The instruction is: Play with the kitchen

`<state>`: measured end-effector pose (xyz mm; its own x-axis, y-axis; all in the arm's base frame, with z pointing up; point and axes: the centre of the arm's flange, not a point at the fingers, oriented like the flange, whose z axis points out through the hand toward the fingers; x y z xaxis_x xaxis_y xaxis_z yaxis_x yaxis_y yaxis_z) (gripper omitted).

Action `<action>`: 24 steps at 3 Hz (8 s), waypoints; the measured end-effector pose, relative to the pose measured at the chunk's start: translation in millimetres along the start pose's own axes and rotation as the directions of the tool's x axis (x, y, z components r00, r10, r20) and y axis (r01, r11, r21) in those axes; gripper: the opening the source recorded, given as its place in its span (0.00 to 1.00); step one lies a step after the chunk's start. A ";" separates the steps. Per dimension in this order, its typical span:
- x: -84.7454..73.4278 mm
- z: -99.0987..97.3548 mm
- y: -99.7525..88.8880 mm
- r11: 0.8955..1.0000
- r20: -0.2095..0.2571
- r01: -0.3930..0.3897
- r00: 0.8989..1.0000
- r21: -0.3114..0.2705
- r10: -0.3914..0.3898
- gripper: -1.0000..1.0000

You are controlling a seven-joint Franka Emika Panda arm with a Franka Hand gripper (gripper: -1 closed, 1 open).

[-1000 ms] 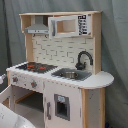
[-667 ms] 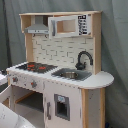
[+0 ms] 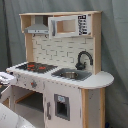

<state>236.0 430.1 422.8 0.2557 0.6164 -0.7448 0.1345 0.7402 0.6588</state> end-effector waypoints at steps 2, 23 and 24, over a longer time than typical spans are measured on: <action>3.8 33.8 -43.9 0.997 -0.103 0.010 0.995 0.079 -0.002 1.00; 48.3 119.4 -102.1 0.929 -0.324 -0.366 0.886 -0.052 0.331 0.00; 48.3 119.5 -102.2 0.884 -0.327 -0.467 0.838 -0.014 0.437 0.00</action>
<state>348.9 352.1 332.2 -0.0404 0.9278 -0.3708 -0.0134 0.3706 0.9287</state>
